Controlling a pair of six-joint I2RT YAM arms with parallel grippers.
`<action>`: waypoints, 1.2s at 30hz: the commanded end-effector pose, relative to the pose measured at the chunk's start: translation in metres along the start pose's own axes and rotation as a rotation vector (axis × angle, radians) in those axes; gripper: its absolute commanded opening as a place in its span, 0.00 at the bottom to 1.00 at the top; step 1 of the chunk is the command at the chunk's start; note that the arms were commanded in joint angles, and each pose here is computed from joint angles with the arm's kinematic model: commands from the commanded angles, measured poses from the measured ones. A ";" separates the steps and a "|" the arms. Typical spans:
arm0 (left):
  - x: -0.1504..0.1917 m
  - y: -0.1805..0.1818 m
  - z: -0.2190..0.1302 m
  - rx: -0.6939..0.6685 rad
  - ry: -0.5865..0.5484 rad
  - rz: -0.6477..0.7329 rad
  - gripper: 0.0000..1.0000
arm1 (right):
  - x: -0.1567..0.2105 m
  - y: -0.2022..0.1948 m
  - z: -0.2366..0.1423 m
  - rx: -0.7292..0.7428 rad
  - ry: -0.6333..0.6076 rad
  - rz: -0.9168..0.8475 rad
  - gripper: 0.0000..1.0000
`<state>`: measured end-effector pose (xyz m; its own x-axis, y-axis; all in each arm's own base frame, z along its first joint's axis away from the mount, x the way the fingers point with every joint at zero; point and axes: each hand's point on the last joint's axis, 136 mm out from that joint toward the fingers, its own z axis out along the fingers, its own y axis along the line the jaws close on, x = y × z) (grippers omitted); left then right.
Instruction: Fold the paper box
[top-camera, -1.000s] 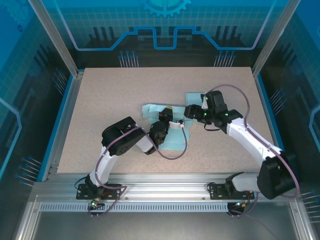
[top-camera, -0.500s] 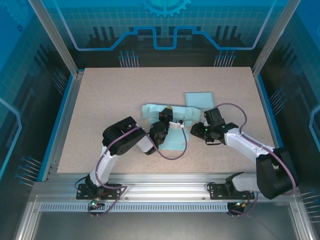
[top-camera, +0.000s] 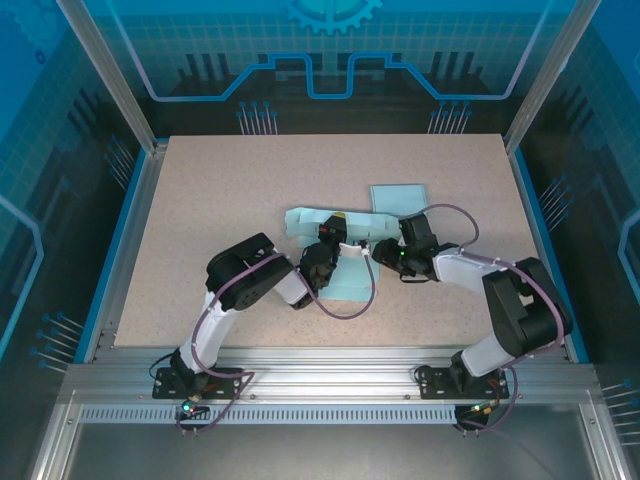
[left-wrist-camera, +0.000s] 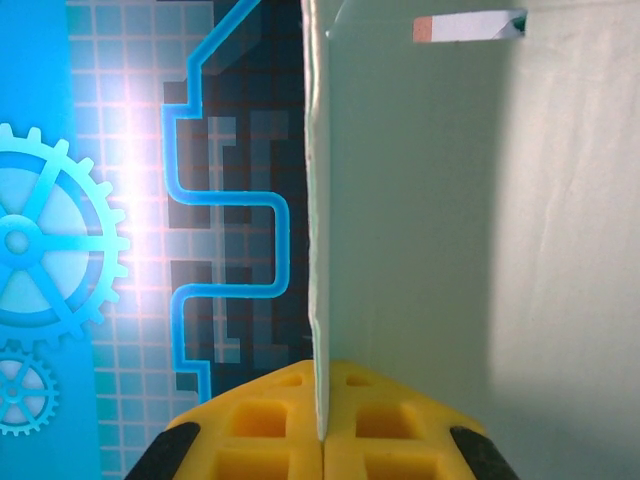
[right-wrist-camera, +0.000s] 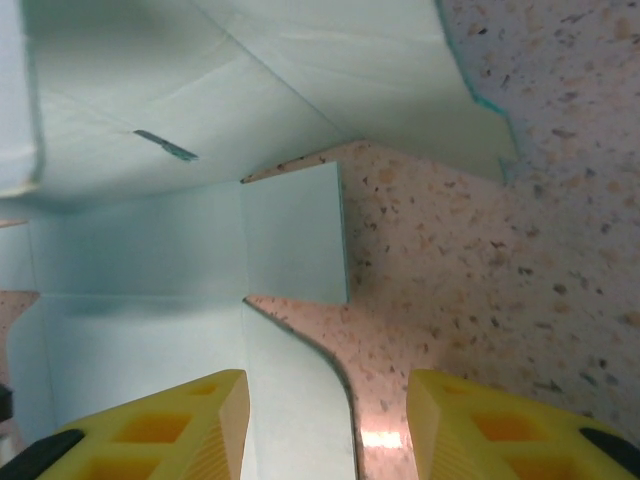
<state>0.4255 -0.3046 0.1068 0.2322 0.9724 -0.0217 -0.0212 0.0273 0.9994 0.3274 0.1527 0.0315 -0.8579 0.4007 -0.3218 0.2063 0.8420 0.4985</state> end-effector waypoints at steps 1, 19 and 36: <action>-0.005 -0.031 -0.003 0.076 -0.018 0.066 0.00 | -0.014 0.005 0.007 -0.014 -0.036 0.004 0.47; -0.006 -0.037 -0.001 0.081 -0.012 0.087 0.00 | -0.043 0.052 0.000 -0.211 -0.144 -0.088 0.41; -0.006 -0.035 0.002 0.073 0.000 0.087 0.00 | -0.040 0.087 -0.001 -0.300 -0.164 -0.178 0.29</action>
<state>0.4326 -0.3022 0.1060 0.1942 0.9808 -0.0161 -0.0447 0.0253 0.9987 0.3626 0.1701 0.0448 -0.8136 0.3629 -0.4542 0.0618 0.8308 0.5531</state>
